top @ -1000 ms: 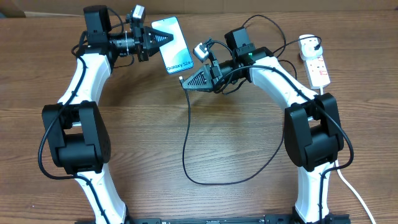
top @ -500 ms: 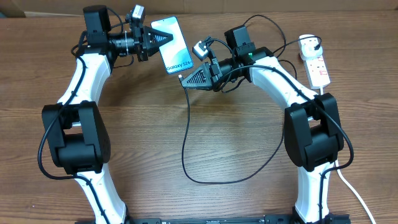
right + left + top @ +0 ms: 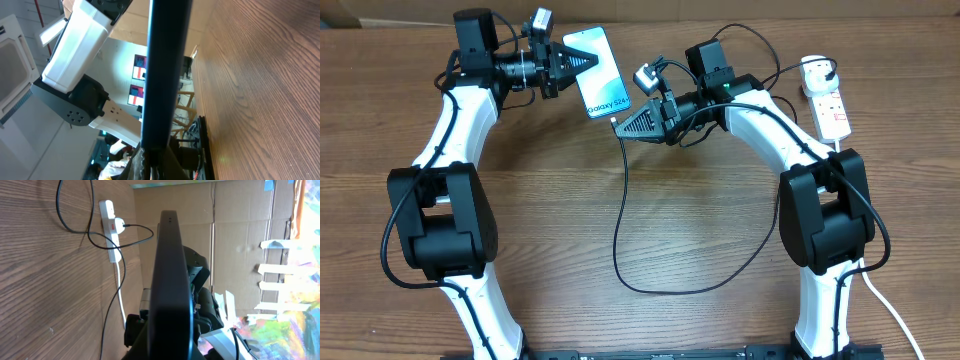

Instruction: Plug charger to phone and switch on socket

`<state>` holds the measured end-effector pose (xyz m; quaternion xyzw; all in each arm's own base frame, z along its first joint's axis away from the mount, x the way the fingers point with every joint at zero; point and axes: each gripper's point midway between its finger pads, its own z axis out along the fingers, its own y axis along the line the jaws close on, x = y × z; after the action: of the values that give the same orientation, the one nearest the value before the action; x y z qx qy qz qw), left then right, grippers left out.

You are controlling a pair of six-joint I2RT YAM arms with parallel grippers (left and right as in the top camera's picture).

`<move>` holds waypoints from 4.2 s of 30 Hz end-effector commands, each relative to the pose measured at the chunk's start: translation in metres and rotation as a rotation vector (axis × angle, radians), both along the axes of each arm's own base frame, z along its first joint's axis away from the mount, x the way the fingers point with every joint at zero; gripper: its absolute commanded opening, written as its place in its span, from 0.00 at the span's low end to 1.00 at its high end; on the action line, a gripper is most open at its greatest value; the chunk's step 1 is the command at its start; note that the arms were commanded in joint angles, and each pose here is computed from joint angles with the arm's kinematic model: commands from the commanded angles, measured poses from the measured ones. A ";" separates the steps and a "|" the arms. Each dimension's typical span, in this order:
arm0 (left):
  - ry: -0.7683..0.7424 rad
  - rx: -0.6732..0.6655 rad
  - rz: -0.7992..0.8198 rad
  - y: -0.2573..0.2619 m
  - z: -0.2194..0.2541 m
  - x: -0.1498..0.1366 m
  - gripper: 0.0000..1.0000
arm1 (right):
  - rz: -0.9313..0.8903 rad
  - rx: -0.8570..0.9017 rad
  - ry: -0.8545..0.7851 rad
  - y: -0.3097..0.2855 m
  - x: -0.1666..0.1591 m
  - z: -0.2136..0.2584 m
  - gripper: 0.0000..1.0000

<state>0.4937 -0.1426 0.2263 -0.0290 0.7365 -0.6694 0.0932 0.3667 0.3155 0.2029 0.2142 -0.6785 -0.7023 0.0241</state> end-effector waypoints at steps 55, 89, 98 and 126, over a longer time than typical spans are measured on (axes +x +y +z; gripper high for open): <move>-0.002 -0.039 -0.049 0.000 0.009 -0.007 0.04 | 0.018 0.052 -0.066 0.000 0.001 0.035 0.04; -0.002 -0.038 -0.050 -0.001 0.009 -0.007 0.05 | 0.021 0.049 -0.059 0.002 0.004 0.038 0.04; -0.001 -0.039 -0.050 -0.001 0.009 -0.007 0.04 | 0.021 0.050 -0.061 0.002 0.004 0.038 0.04; 0.020 -0.042 -0.049 -0.001 0.009 -0.008 0.04 | 0.029 0.046 -0.058 0.006 0.001 0.038 0.04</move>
<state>0.4922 -0.1409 0.2279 -0.0360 0.7332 -0.6742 0.0818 0.3730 0.3216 0.2093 0.2132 -0.6782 -0.7026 0.0292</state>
